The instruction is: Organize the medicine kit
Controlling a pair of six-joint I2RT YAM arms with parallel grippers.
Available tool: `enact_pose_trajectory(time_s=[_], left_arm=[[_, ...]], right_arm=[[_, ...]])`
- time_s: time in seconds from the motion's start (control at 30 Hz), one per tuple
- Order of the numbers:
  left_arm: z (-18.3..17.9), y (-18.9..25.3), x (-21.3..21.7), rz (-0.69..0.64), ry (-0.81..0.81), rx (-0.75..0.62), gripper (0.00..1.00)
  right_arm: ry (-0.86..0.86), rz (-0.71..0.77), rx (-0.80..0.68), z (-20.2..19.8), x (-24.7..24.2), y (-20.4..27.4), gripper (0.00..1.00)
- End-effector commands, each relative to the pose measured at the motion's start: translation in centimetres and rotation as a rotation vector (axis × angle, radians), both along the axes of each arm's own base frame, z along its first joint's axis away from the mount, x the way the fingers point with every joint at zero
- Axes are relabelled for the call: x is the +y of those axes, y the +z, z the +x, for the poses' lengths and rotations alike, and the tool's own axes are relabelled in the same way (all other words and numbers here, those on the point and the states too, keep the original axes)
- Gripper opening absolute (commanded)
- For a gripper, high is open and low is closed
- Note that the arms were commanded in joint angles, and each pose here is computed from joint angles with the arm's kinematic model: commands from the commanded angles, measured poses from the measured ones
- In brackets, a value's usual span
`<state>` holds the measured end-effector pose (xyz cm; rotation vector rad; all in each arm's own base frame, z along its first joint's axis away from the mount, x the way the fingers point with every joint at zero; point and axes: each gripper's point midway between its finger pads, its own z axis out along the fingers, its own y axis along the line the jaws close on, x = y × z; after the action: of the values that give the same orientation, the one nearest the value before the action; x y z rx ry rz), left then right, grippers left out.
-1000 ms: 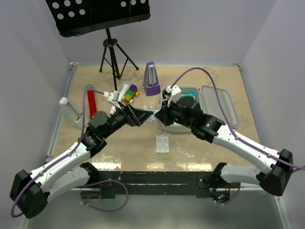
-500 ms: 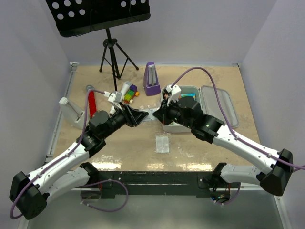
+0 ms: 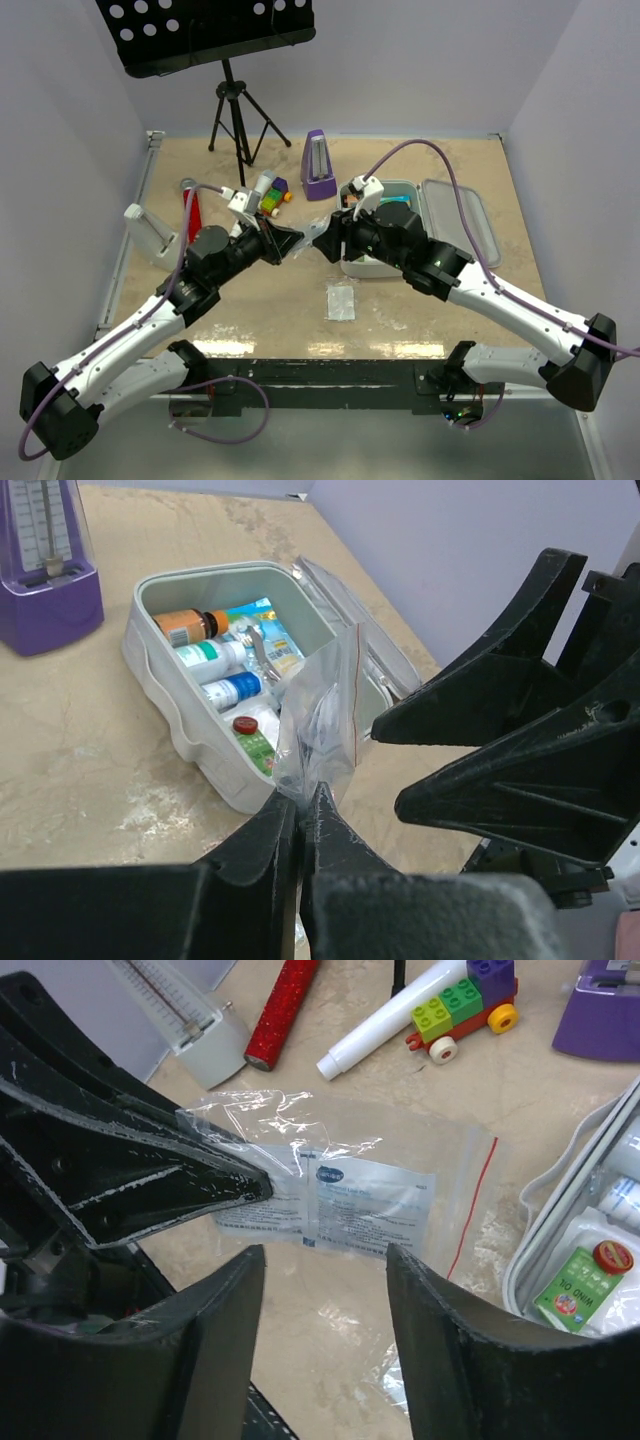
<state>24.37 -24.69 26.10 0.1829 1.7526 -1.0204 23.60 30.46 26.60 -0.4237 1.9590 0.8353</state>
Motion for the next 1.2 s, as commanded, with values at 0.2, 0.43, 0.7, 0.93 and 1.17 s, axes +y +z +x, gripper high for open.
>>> enact_pose_trajectory(time_s=[0.2,0.43,0.7,0.93,1.17], left_arm=[[1.2,1.4,2.6,0.301,0.047,-0.322,0.05],[1.4,3.1,3.1,0.448,0.091,-0.577,0.07],[0.5,3.9,1.7,0.637,0.018,-0.808,0.07],[-0.3,2.5,2.4,0.770,0.032,-0.918,0.05],[-0.6,3.8,2.1,0.776,0.038,-0.989,0.04]], right_arm=[[-0.071,0.276,0.122,-0.9,0.7,6.1,0.63],[-0.010,0.288,0.272,-1.0,3.6,4.5,0.64],[-0.053,0.456,0.333,1.1,3.3,7.1,0.65],[-0.074,0.526,0.362,2.5,1.3,6.8,0.65],[-0.026,0.475,0.416,3.2,2.9,4.6,0.65]])
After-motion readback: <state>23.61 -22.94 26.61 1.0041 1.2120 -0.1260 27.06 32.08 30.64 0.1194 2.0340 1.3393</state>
